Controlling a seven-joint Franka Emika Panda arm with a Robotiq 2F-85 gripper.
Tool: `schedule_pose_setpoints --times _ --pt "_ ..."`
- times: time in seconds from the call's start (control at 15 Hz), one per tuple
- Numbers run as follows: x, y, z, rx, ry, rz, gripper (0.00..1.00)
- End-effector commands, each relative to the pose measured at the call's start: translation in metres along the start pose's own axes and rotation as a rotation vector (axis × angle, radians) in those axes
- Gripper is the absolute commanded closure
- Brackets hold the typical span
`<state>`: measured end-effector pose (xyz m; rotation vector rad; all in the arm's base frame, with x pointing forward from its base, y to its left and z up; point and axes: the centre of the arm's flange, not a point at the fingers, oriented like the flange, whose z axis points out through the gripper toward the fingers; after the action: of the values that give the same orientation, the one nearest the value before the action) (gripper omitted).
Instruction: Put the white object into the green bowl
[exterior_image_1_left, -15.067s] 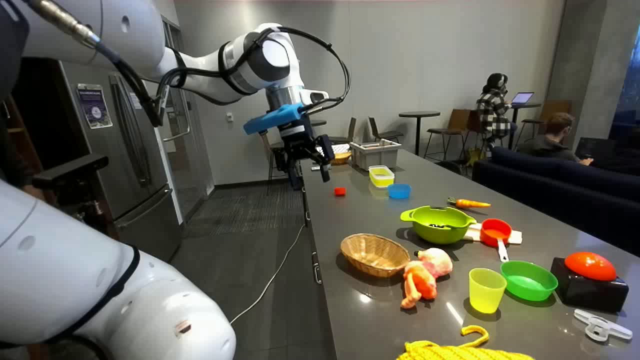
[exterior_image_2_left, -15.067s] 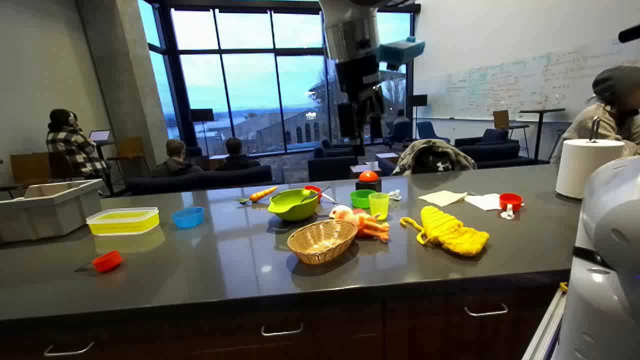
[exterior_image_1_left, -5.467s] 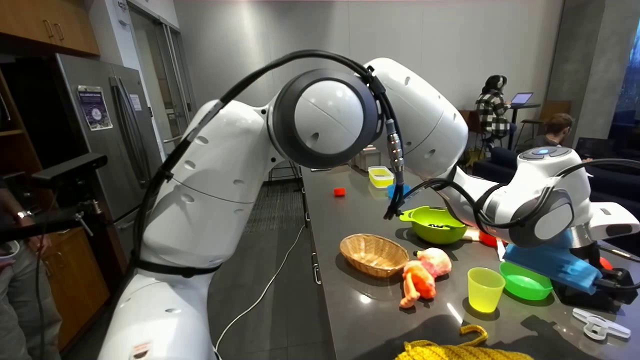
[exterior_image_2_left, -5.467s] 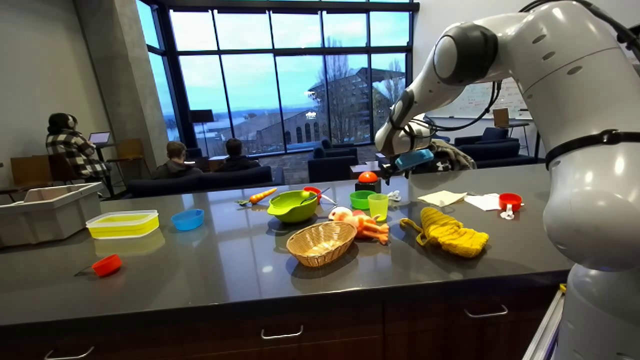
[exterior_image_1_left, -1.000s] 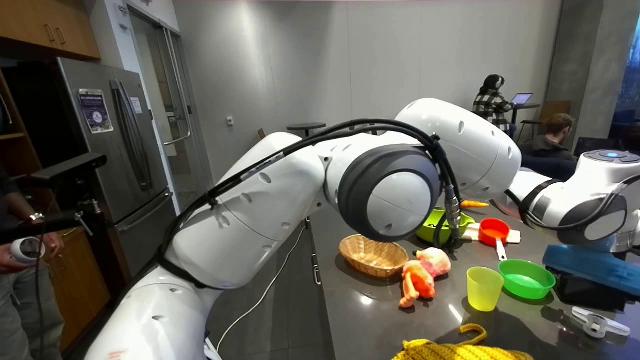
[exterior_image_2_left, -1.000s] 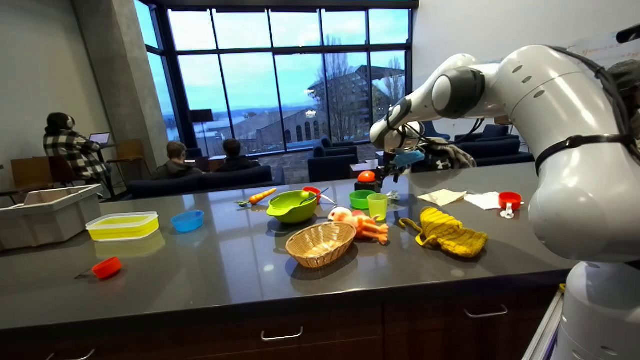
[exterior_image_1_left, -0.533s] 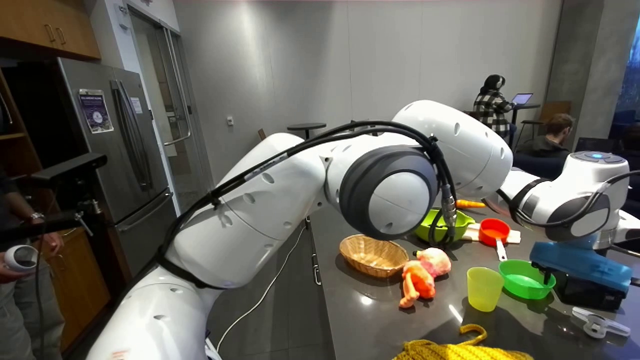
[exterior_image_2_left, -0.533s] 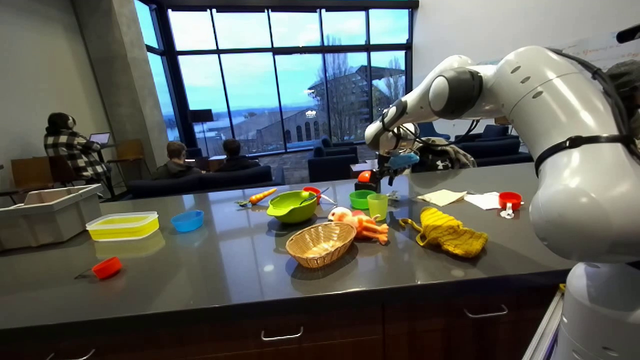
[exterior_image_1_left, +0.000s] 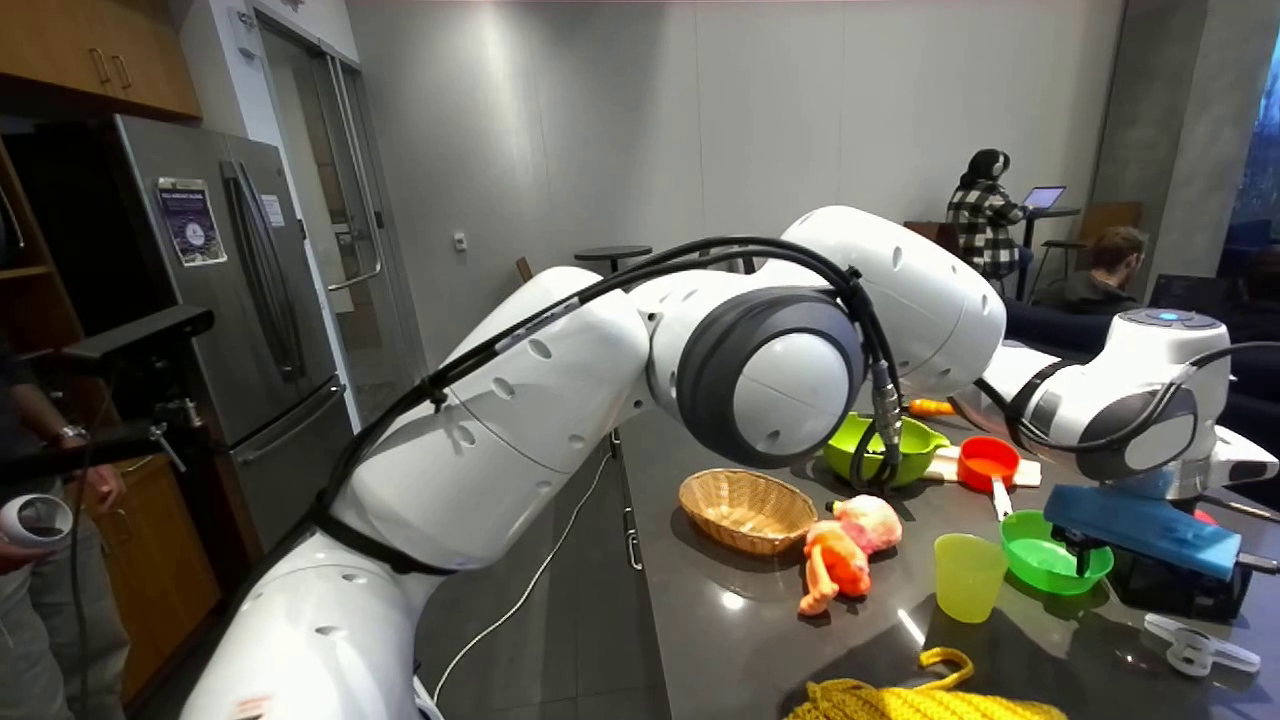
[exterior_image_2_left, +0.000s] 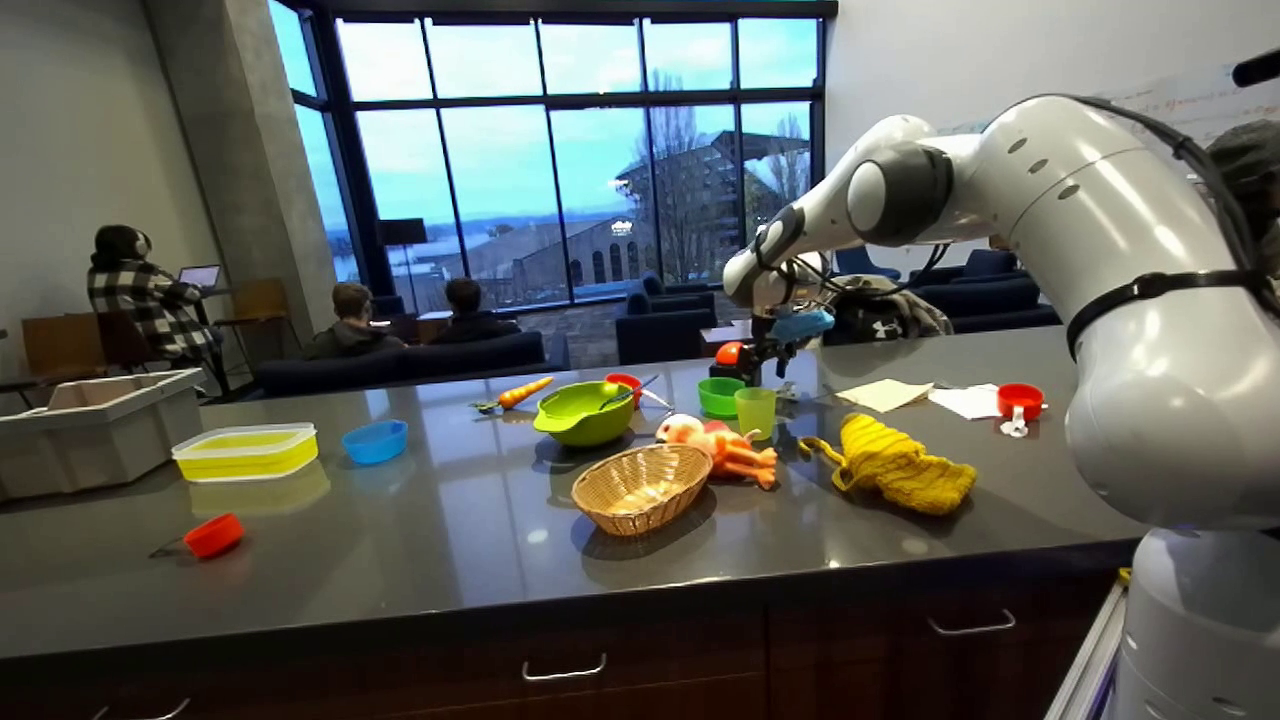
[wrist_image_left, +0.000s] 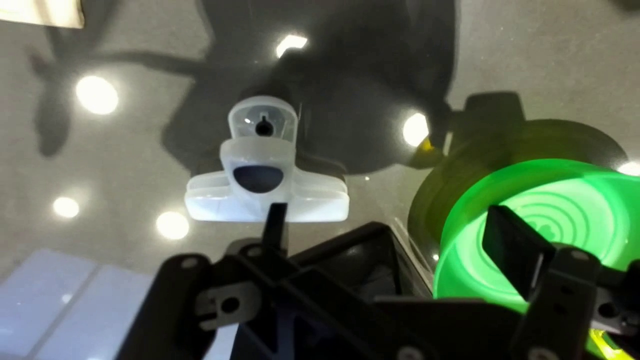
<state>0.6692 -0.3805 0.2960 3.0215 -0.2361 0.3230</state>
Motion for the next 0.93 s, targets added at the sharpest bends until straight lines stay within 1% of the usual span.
schedule_pose_setpoints --times 0.0,0.2,0.27,0.87 --pt "0.011 -0.012 0.004 -0.024 -0.022 0.015 0.00" --pt "0.020 -0.023 0.003 -0.031 -0.018 0.029 0.00" --pt "0.001 -0.003 -0.002 -0.033 -0.015 0.031 0.00" --pt "-0.003 0.016 -0.006 -0.069 0.003 0.045 0.00"
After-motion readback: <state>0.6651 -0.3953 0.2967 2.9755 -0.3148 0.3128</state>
